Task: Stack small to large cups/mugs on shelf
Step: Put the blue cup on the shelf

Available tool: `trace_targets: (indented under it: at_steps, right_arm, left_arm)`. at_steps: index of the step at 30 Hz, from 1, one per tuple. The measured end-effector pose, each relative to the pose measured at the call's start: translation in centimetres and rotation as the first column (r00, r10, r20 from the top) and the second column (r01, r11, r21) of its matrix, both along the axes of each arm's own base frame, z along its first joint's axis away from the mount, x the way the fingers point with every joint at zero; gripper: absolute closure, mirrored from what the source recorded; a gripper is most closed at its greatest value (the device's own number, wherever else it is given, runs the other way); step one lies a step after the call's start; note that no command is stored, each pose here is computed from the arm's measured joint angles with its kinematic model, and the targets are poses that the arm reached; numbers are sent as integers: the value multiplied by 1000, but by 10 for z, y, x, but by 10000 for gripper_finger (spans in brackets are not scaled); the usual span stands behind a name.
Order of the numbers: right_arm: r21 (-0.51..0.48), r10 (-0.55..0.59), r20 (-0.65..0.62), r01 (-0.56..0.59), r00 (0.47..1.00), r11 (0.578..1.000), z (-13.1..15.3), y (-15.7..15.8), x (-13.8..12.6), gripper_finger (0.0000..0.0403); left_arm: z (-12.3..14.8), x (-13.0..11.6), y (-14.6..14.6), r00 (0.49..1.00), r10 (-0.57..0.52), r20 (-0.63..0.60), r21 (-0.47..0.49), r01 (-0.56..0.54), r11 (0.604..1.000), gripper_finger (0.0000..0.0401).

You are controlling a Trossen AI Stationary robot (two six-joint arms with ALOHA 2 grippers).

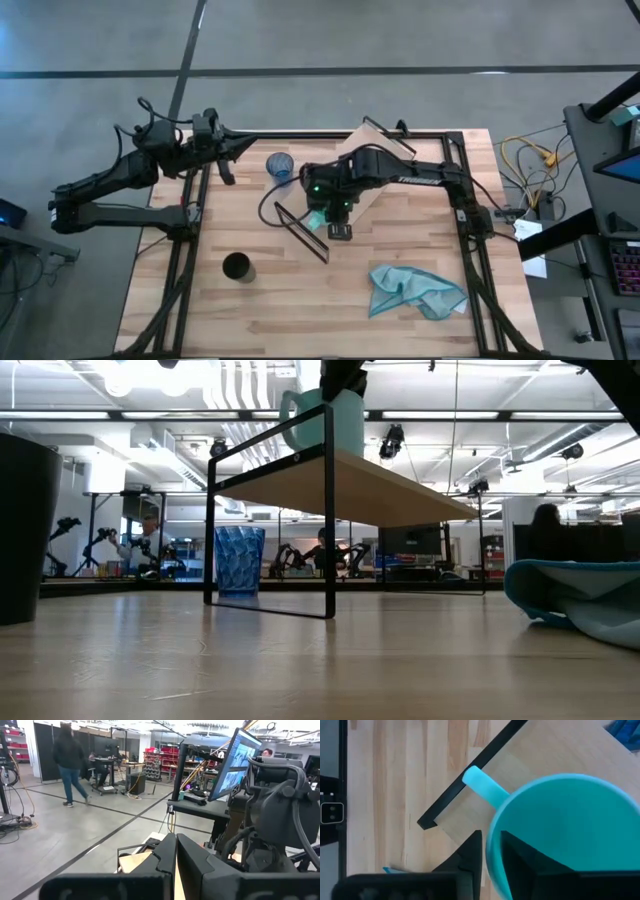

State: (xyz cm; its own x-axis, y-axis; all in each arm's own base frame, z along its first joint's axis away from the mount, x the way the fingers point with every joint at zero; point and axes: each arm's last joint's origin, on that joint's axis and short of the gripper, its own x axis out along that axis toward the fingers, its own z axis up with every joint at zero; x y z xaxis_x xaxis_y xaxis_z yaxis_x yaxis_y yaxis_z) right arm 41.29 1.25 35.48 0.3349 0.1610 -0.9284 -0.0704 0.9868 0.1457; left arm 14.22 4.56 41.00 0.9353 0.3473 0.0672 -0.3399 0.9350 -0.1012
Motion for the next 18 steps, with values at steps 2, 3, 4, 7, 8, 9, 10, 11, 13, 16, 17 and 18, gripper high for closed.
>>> trace_targets:
  at_steps: [2,3,4,7,8,9,10,11,13,16,17,18]
  right_arm:
    - [0,1,0,-1,1000,1000,0,0,0,332]
    - [0,1,0,-1,1000,1000,0,0,0,330]
    - [0,2,1,-2,1000,1000,0,0,0,329]
    - [0,2,3,-2,1000,1000,0,0,0,329]
    - [0,2,5,-2,1000,1000,1,0,0,330]
    - [0,3,12,-3,1000,1000,2,0,-1,332]
    - [0,2,21,-2,1000,1000,4,0,-1,333]
    - [2,-2,31,2,1000,1000,6,0,-2,334]
    - [7,-12,50,11,999,1000,11,0,-4,334]
    - [8,-12,75,11,997,1000,20,0,-10,335]
    - [8,-13,87,12,996,1000,25,0,-13,335]
    - [9,-14,97,14,995,1000,28,0,-16,335]
  left_arm:
    - [0,0,0,1000,0,-1,0,0,1000,401]
    - [0,0,0,1000,0,-1,0,0,1000,401]
    - [0,0,0,1000,0,-1,0,0,1000,401]
    - [0,0,0,1000,0,-1,0,0,1000,401]
    - [0,0,0,1000,0,-1,0,0,1000,401]
    - [0,0,0,1000,0,-1,0,0,1000,401]
    - [0,0,0,1000,0,-1,0,0,1000,401]
    - [0,0,0,1000,0,-1,0,0,1000,401]
    - [0,1,0,1000,0,-3,-1,0,1000,401]
    - [-3,2,1,1000,0,-25,-8,-1,1000,401]
    - [-5,3,1,999,0,-48,-15,-1,1000,401]
    - [-8,4,1,997,-1,-72,-24,-1,1000,401]
